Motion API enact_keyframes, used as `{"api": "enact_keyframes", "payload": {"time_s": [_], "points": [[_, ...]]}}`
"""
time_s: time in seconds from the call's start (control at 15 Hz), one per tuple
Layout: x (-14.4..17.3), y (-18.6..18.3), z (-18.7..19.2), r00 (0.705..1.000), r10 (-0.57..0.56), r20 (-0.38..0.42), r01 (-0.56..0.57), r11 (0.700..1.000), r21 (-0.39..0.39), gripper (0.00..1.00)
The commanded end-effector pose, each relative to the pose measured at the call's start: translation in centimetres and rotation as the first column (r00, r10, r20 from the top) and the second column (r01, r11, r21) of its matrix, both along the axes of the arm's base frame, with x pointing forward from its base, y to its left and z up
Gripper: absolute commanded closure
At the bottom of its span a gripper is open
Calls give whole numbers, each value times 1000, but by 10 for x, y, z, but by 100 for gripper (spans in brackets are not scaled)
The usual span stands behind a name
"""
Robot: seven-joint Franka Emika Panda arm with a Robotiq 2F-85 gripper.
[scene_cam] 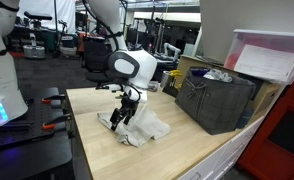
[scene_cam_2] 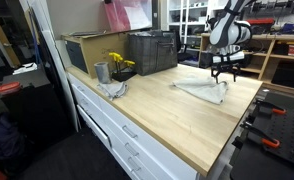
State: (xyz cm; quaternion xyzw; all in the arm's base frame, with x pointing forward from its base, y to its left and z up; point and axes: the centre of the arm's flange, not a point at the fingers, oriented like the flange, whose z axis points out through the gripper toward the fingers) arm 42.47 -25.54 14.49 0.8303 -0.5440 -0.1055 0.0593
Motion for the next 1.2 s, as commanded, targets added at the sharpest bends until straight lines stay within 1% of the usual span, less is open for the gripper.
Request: {"api": "enact_keyframes", "payload": {"time_s": [0.0, 0.2, 0.33, 0.4, 0.47, 0.6, 0.67, 0.87, 1.0, 1.07, 1.13], "points": [[2, -6, -11, 999, 30, -18, -30, 1000, -2, 31], [0, -8, -12, 999, 27, -24, -27, 999, -22, 54], [0, -6, -5, 999, 27, -21, -28, 999, -32, 69], [3, -2, 5, 999, 41, -18, -42, 998, -53, 76], [6, 1, 10, 998, 60, -17, -61, 996, -69, 85], [14, 6, 16, 995, 95, -15, -96, 991, -88, 98], [18, 10, 17, 994, 110, -14, -111, 989, -97, 100], [28, 25, 22, 988, 155, -12, -156, 982, -103, 100], [32, 31, 22, 984, 177, -35, -180, 976, -119, 100], [32, 32, 20, 981, 190, -51, -194, 973, -123, 74], [32, 31, 17, 978, 198, -70, -206, 969, -134, 72]]}}
